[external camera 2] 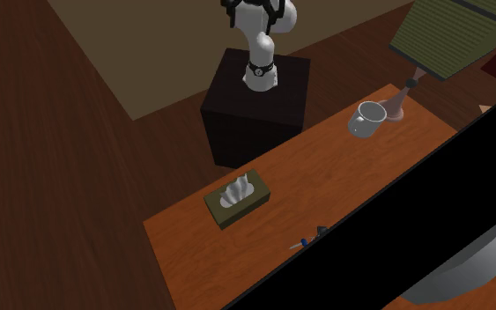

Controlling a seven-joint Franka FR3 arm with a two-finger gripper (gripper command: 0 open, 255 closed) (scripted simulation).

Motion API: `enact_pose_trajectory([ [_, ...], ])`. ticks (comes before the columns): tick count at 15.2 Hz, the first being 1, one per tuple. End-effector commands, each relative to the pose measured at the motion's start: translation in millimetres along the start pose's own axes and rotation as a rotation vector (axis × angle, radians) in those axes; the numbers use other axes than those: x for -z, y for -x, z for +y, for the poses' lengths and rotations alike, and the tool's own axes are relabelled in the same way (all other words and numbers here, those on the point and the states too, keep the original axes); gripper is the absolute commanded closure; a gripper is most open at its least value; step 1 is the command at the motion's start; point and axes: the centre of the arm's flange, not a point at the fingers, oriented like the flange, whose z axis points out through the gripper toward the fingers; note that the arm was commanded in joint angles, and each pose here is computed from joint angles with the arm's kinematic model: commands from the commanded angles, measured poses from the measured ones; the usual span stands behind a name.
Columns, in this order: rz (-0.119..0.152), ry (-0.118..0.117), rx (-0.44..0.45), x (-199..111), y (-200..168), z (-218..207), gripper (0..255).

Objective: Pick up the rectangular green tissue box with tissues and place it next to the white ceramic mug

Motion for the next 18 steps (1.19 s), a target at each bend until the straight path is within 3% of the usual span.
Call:
enact_pose_trajectory([
  [1,0.000,0.000,0.000,0,0,0,0],
  [18,-0.021,-0.287,0.110,-169,-159,34,0],
])
